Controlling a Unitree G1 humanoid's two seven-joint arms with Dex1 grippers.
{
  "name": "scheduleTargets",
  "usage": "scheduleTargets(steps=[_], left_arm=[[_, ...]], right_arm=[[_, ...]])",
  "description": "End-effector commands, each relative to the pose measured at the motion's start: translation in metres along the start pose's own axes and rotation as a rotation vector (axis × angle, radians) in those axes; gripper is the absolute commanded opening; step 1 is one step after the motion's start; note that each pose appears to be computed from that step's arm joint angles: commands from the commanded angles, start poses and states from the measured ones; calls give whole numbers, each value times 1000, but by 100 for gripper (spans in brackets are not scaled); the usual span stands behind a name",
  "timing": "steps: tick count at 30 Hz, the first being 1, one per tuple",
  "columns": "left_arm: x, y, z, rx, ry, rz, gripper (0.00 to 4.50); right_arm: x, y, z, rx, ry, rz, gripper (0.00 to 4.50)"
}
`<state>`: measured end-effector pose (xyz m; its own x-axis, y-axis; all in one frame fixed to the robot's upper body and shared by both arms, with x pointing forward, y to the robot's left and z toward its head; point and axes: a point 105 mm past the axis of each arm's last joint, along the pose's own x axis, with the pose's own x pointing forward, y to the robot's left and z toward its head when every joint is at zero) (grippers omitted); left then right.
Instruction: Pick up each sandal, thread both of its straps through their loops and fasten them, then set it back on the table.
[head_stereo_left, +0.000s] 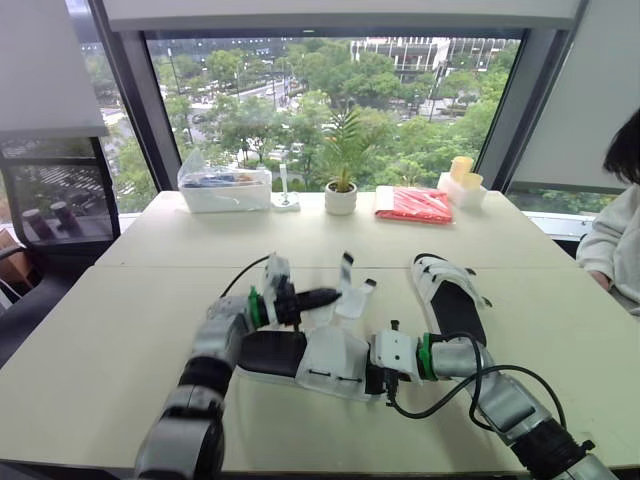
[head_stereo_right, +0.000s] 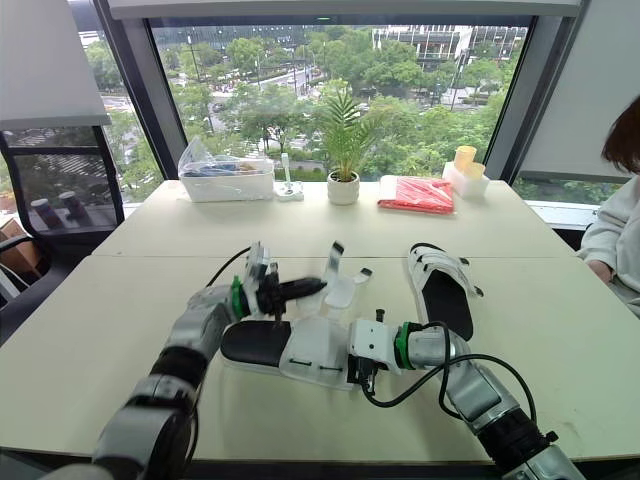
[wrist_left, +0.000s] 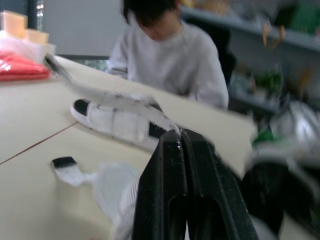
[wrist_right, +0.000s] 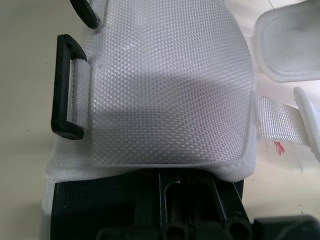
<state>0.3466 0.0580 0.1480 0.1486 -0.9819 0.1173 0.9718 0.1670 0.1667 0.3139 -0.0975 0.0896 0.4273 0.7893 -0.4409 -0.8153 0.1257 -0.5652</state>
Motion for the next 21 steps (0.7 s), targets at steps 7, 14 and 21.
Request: scheduleTargets(steps=[7,14,21], left_arm=[[-45,-89,17,710,8,-345,4],[-64,-123,-17,965,37,-544,4],[-95,-102,-75,943,353,-584,4]], right_arm=[[2,13,-36,45,123,47,0],[5,12,-36,33,118,57,0],[10,8,-33,26,109,51,0]])
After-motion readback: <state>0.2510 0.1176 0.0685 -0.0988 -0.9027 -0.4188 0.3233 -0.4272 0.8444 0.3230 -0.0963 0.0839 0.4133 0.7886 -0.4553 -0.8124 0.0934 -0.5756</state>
